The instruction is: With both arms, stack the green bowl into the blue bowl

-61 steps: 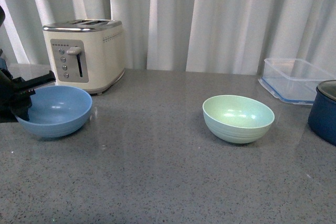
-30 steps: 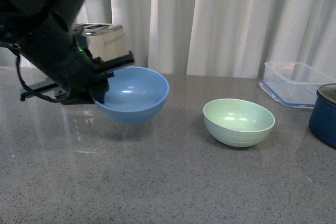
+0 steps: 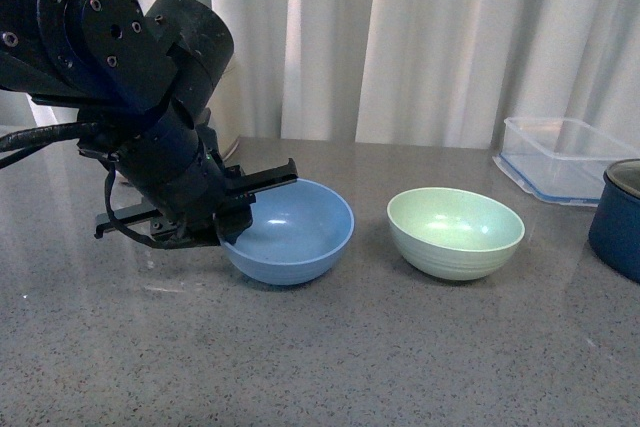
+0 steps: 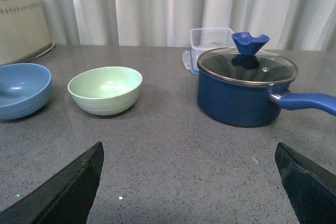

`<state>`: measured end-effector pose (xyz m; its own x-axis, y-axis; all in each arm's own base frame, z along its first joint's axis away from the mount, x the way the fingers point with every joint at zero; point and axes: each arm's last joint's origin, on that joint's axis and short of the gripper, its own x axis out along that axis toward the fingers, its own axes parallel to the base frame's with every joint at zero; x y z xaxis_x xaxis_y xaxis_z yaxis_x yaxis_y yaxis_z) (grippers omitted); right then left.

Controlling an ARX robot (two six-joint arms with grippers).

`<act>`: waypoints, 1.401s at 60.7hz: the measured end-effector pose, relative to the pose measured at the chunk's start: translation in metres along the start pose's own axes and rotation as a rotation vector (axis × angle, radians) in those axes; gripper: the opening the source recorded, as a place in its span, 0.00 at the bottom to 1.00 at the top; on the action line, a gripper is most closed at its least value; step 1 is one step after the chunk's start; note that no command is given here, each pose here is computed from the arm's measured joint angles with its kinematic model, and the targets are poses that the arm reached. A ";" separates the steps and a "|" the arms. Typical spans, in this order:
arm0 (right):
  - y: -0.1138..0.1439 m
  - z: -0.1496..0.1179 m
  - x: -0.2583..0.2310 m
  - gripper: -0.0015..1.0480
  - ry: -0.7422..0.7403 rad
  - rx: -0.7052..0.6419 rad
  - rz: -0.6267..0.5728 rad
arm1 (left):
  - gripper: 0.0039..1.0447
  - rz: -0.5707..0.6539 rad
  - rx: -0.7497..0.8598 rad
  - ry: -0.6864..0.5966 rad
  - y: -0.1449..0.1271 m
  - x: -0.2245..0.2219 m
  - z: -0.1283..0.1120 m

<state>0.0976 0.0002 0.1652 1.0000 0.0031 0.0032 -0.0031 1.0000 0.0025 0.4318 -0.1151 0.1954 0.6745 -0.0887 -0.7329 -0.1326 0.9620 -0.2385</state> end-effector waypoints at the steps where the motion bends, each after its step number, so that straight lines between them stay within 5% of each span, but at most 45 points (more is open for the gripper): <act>1: 0.000 0.000 0.000 0.90 0.000 0.000 0.000 | 0.16 0.000 0.000 0.000 0.000 0.000 0.000; 14: 0.000 0.000 0.000 0.90 0.000 0.000 0.000 | 0.49 -0.112 -0.002 -0.087 0.001 -0.020 0.014; 21: 0.000 0.000 0.000 0.90 0.000 0.000 0.000 | 0.67 -0.200 0.047 -0.360 0.006 -0.064 0.029; 27: 0.000 0.000 0.000 0.90 0.000 0.000 0.000 | 0.51 -0.114 0.128 -0.759 0.017 -0.110 0.034; 31: 0.000 0.000 0.000 0.90 0.000 0.000 0.000 | 0.39 -0.097 0.185 -0.881 0.032 -0.127 0.019; 42: 0.000 0.000 0.000 0.90 0.000 0.000 0.000 | 0.03 -0.030 0.262 -0.813 0.082 -0.120 -0.056; 65: 0.000 0.000 0.000 0.90 0.000 0.000 0.000 | 0.03 -0.028 0.278 -0.819 0.126 -0.153 -0.133; 85: 0.000 0.000 0.000 0.90 0.000 0.000 0.000 | 0.03 -0.026 0.276 -0.823 0.148 -0.171 -0.166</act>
<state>0.0976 0.0002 0.1652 1.0000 0.0034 0.0029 -0.0034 1.0000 0.0025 0.1763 -0.0003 0.1795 1.0000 0.0011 -0.0097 -0.0012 1.0000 -0.0074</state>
